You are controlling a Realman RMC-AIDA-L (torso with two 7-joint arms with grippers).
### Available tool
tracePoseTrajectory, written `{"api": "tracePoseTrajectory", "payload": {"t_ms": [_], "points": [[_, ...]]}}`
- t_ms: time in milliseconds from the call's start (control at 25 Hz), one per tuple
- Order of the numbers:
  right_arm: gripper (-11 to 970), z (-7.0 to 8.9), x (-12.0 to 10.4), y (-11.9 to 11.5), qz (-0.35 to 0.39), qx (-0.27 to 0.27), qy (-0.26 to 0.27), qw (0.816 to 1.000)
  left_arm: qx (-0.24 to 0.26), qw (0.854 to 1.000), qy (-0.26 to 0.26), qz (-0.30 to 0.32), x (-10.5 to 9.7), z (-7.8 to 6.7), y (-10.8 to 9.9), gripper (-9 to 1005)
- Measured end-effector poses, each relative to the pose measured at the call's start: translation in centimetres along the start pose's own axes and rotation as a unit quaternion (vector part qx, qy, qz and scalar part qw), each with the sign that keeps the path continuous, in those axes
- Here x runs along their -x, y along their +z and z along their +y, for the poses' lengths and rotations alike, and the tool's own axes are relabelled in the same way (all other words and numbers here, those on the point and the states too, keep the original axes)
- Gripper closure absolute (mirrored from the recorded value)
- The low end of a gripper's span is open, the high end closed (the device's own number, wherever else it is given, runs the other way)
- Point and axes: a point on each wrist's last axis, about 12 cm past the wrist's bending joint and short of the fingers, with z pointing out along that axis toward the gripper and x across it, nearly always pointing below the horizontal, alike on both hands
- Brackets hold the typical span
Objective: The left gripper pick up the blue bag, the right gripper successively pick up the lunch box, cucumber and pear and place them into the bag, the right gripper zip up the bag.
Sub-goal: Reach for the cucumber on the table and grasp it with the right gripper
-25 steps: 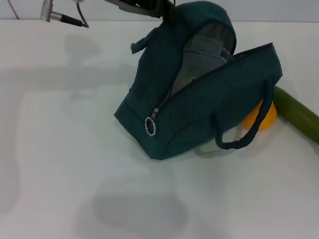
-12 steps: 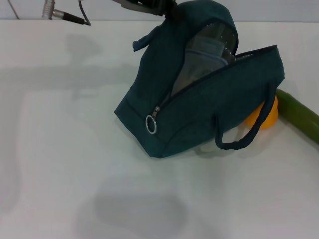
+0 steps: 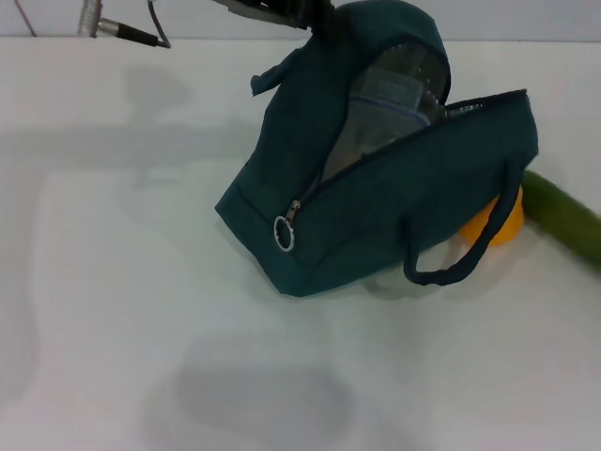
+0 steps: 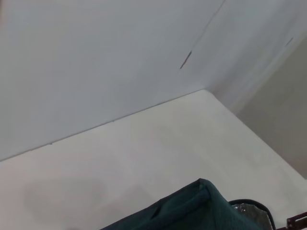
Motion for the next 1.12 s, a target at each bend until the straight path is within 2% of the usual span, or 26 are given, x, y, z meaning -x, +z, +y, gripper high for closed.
{"api": "tracePoseTrajectory", "payload": {"t_ms": [120,400,600,720,880,1120], "points": [[511,0.0,0.0,0.0,-0.001,0.0,0.0,1.0,-0.003,1.0,0.0,-0.002,-0.1,0.0,0.0,948],[412,0.0,0.2,-0.3,-0.009,0.001,0.008,1.0,-0.005,1.0,0.002,-0.003,-0.2,0.0,-0.1,948],[319,-0.4,1.3,-0.3,-0.031,-0.009,0.019,0.999,-0.013,1.0,0.008,-0.007,-0.3,-0.1,-0.1,948],[263,-0.4,2.8,0.3,-0.045,-0.001,0.027,0.999,-0.014,1.0,0.011,-0.008,-0.3,-0.1,-0.1,949],[192,-0.7,5.9,0.7,-0.052,0.017,0.042,0.998,-0.016,1.0,0.017,-0.007,-0.2,-0.2,-0.1,949],[85,-1.4,10.4,-0.5,-0.026,0.061,0.11,0.992,-0.017,0.999,0.029,-0.007,0.0,-0.3,0.0,949]]}}
